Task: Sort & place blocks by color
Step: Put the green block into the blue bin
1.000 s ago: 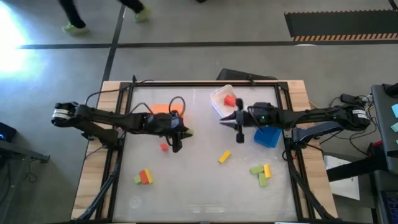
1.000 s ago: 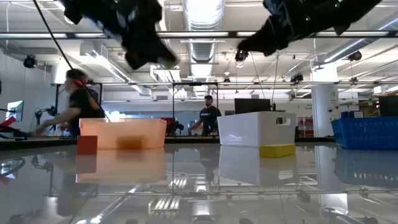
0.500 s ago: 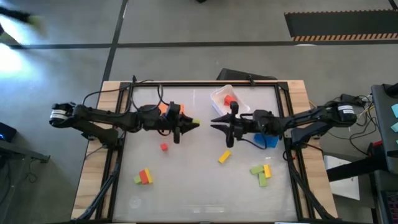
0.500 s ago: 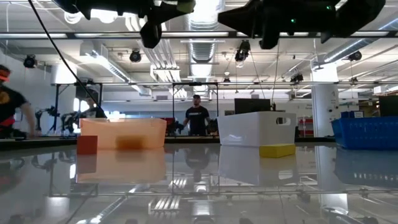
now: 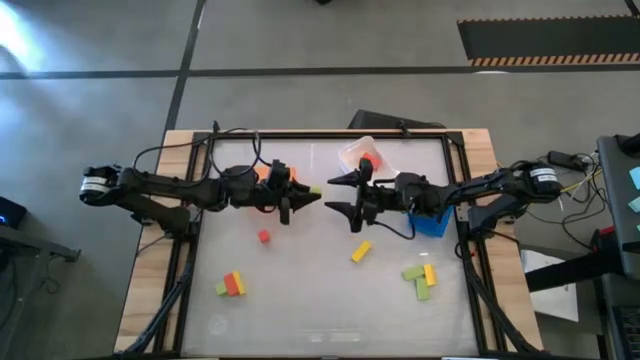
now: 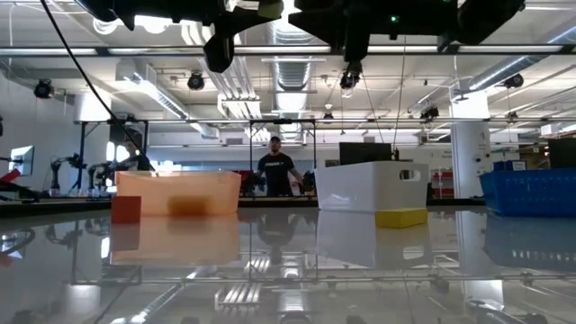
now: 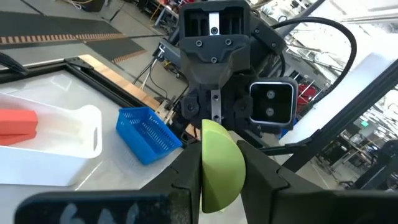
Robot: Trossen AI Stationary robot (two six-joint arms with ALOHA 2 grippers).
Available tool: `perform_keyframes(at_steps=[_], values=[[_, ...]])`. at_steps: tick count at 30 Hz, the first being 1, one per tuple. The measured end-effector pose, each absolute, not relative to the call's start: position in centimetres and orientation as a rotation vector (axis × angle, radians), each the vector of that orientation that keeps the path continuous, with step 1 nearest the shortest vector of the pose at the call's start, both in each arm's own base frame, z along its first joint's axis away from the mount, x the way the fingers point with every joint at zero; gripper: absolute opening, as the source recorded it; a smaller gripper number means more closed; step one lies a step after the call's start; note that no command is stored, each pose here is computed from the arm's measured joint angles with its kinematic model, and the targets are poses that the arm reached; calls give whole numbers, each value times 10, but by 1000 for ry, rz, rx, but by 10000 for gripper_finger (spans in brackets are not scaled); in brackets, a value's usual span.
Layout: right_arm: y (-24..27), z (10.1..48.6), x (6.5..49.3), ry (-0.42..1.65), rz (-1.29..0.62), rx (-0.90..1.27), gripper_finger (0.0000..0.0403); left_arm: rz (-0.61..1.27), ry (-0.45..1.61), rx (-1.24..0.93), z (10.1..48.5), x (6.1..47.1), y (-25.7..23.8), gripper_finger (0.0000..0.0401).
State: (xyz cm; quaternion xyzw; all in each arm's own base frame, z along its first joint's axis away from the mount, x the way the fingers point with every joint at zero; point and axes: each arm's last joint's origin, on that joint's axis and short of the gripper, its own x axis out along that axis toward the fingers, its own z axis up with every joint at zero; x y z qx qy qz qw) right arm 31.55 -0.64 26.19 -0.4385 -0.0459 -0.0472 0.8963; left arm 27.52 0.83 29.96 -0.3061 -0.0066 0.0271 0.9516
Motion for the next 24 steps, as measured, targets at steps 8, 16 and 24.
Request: perform_keyframes(at_steps=[8,16,24], values=[[-7,264,332,-101,-103,-932,306,66,-19,-622,300,275,11,59],[-7,269,334,-113,-111,-933,286,64,-33,-622,301,275,12,59],[-7,269,335,-116,-112,-941,261,60,-48,-621,303,275,12,60]])
